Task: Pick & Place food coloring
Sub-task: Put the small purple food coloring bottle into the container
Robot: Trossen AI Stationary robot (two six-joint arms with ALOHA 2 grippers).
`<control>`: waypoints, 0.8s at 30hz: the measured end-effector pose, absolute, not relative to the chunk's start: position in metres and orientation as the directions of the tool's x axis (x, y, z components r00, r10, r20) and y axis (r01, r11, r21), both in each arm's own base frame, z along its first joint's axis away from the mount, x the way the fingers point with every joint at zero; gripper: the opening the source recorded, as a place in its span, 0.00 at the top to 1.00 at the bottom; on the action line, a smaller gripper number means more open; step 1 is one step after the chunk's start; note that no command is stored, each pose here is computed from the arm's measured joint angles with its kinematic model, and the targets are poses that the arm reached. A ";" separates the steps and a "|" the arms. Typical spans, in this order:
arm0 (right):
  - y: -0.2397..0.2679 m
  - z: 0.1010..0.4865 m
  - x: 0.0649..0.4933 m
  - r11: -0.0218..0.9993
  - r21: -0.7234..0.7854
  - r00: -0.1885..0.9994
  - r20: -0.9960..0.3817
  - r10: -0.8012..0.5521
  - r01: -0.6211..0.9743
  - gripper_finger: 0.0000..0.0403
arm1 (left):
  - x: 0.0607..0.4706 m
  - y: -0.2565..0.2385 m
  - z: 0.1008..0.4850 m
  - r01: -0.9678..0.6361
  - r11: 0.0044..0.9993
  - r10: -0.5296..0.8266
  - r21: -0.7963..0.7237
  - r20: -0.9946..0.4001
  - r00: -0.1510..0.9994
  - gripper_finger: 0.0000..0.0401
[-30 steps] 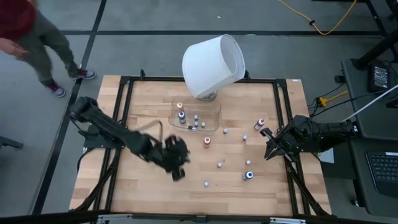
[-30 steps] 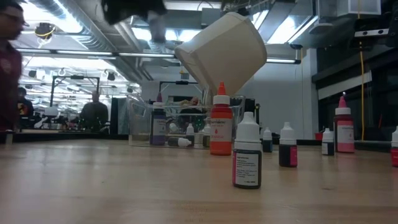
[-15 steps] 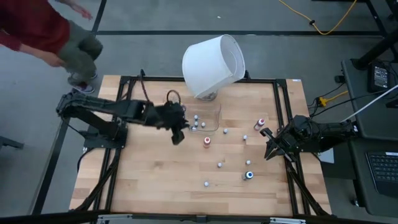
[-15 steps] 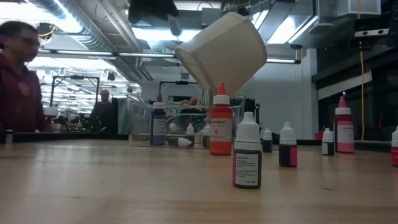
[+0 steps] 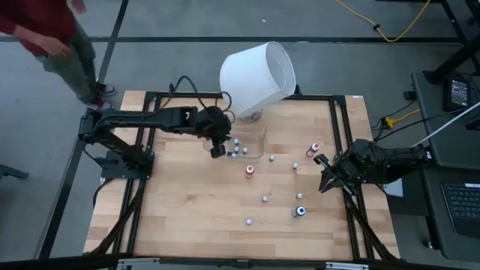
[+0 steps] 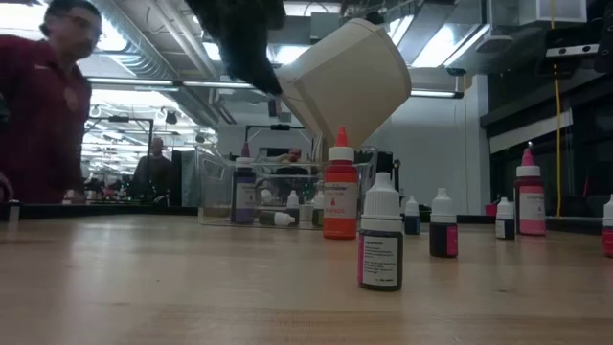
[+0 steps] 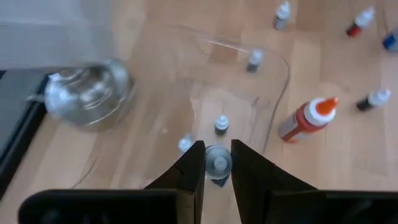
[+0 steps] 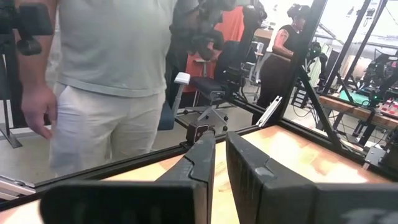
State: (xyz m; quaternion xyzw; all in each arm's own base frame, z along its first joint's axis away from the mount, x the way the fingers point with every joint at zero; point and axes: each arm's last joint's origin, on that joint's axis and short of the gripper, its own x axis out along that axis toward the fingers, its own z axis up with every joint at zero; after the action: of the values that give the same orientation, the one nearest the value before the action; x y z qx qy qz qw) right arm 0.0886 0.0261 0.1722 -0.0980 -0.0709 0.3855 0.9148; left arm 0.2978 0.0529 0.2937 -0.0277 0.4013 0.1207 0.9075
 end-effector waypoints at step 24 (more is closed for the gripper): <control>0.026 0.172 0.089 0.684 -0.234 0.693 0.054 0.719 -0.691 0.89 | 0.324 0.070 0.207 -0.087 0.986 0.165 0.141 -0.775 0.610 0.86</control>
State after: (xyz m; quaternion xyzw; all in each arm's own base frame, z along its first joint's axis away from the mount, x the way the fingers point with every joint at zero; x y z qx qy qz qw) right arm 0.0886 0.0261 0.1722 -0.0979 -0.0707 0.3855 0.9148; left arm 0.3243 0.0695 0.2070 0.0446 0.4362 0.0703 0.8960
